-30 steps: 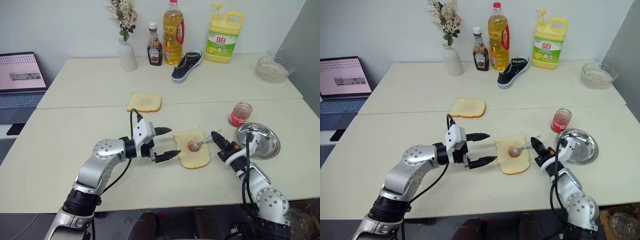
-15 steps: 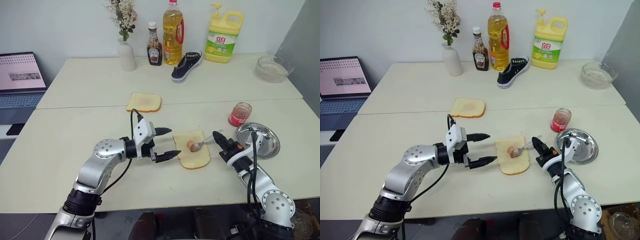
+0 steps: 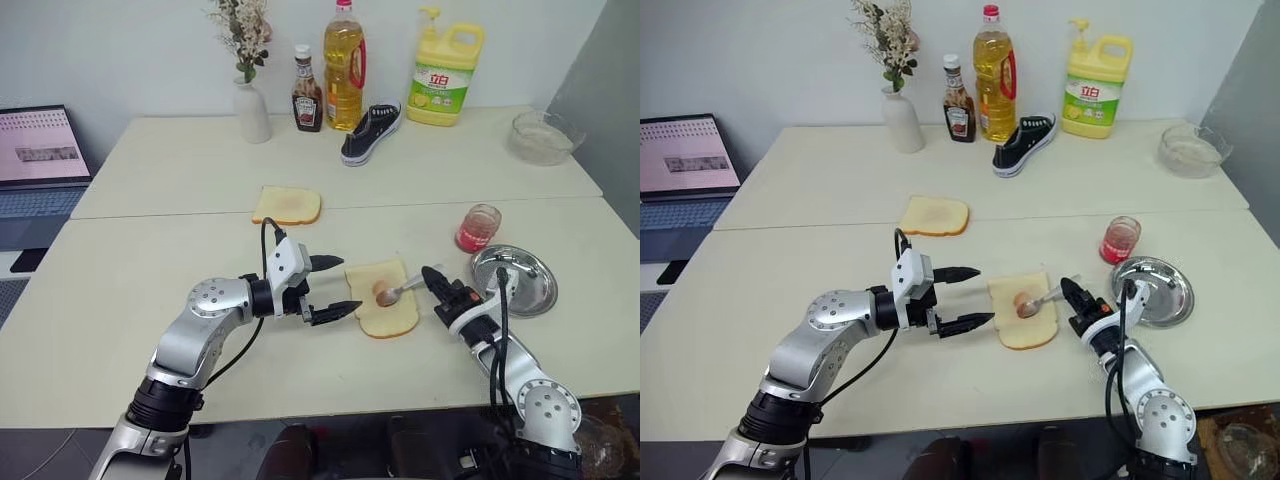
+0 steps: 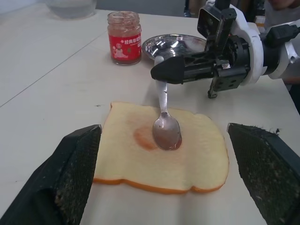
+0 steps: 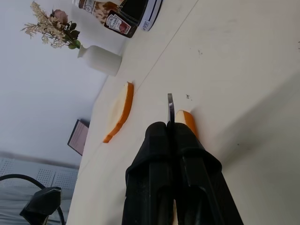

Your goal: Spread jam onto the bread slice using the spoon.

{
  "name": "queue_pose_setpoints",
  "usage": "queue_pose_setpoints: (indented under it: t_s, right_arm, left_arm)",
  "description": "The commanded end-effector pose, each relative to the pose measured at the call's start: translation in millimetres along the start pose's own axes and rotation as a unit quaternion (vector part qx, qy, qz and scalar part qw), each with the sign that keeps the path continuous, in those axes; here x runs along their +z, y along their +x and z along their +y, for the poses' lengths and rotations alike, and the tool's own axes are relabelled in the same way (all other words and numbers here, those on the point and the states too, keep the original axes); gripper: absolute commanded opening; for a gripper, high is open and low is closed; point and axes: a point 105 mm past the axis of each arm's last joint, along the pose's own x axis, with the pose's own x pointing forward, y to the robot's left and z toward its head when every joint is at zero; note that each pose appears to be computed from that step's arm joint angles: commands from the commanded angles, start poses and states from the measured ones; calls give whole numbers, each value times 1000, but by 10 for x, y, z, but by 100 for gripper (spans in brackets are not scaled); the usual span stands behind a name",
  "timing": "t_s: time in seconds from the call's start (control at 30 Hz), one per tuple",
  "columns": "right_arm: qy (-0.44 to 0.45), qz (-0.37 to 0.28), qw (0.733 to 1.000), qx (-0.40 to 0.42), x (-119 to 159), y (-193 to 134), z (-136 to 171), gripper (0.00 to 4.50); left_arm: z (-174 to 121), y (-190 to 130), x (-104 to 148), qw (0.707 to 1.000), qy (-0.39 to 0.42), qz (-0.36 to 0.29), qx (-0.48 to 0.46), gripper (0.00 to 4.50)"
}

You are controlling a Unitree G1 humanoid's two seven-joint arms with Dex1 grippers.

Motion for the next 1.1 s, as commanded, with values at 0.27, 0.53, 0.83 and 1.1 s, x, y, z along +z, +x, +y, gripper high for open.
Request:
queue_pose_setpoints:
  t_s: [0.27,0.53,0.83,1.1]
  right_arm:
    - [11,-8,1000,4,74,-104,-34,3]
    - [29,9,996,78,80,-129,343,3]
    - [-6,14,1000,-2,-13,-55,-9,3]
    - [-8,1,999,-50,16,-100,-243,3]
  left_arm:
    - [-43,18,97,1000,19,-13,-10,450]
    - [-51,26,97,1000,20,-15,-14,450]
    - [-57,33,95,1000,19,-16,-13,450]
    - [-57,25,92,1000,19,-15,-11,450]
